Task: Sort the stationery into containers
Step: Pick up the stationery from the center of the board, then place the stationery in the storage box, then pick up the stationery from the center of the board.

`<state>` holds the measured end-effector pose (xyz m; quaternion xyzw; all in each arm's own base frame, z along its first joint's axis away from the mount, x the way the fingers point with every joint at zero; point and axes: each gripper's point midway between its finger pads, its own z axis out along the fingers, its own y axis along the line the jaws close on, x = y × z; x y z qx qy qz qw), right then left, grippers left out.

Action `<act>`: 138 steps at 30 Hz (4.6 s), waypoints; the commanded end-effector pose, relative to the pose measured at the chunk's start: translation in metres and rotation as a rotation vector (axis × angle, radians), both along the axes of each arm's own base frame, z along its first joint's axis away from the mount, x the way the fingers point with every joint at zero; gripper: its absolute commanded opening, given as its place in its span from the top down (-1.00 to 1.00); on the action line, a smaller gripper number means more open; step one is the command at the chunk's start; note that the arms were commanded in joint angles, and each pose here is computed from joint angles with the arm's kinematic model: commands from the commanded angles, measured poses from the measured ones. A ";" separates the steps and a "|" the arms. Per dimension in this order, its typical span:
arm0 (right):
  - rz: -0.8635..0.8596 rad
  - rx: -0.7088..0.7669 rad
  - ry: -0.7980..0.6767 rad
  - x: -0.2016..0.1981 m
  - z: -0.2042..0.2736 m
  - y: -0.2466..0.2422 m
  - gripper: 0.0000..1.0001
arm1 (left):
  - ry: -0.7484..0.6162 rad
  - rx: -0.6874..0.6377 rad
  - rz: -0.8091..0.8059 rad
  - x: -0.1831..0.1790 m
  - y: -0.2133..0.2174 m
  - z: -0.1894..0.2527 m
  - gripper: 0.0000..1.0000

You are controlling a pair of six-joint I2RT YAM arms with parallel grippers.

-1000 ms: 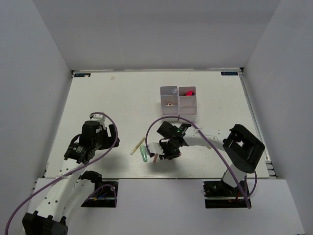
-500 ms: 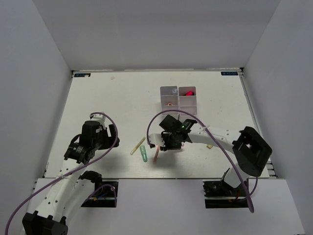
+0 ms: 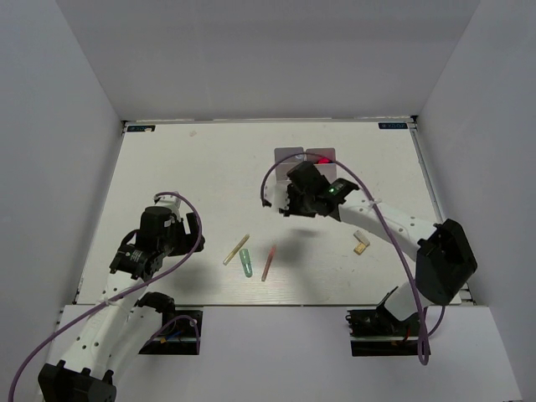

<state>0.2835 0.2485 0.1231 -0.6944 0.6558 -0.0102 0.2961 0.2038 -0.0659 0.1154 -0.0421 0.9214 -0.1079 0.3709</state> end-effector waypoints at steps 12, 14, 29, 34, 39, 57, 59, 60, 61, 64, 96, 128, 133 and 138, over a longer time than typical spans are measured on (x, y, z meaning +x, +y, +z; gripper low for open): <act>-0.096 0.085 -0.146 0.087 0.059 -0.027 1.00 | 0.003 0.000 -0.006 -0.001 0.000 -0.004 -0.80; -0.093 0.083 -0.131 0.090 0.055 -0.033 1.00 | 0.006 0.000 -0.008 -0.001 0.000 -0.005 -0.80; -0.037 0.091 -0.142 0.130 0.050 -0.046 1.00 | 0.013 0.003 -0.008 -0.001 0.000 -0.006 -0.80; 0.001 0.068 -0.139 0.139 0.042 -0.046 1.00 | 0.016 0.002 -0.012 -0.001 -0.001 -0.007 -0.80; 0.005 0.069 -0.154 0.148 0.038 -0.045 1.00 | 0.016 0.003 -0.008 -0.001 0.000 -0.007 -0.80; -0.048 0.066 -0.146 0.158 0.027 -0.052 -0.06 | 0.026 0.002 -0.013 -0.002 -0.001 -0.009 -0.80; -0.049 0.068 -0.150 0.159 0.029 -0.052 -0.06 | 0.023 0.003 -0.012 -0.002 -0.001 -0.008 -0.80; -0.055 0.069 -0.149 0.159 0.029 -0.054 -0.06 | 0.026 0.002 -0.011 -0.002 -0.001 -0.009 -0.80; -0.054 0.081 -0.159 0.158 0.035 -0.052 0.03 | 0.027 0.005 -0.011 -0.002 0.000 -0.009 -0.80; -0.118 0.187 -0.126 0.143 0.057 -0.047 0.89 | 0.020 0.002 -0.014 -0.001 -0.001 -0.007 -0.80; -0.647 0.339 0.365 -0.075 -0.031 0.144 -0.64 | -0.132 0.203 0.377 -0.004 0.076 0.013 -0.29; -0.833 0.250 0.625 -0.141 -0.080 0.155 -0.01 | -0.192 0.175 0.376 -0.002 0.075 0.021 -0.29; -0.826 0.258 0.657 -0.147 -0.079 0.164 -0.01 | -0.192 0.175 0.376 -0.003 0.075 0.021 -0.29; -0.844 0.214 0.632 -0.148 -0.095 0.156 -0.01 | -0.194 0.175 0.373 -0.003 0.075 0.022 -0.29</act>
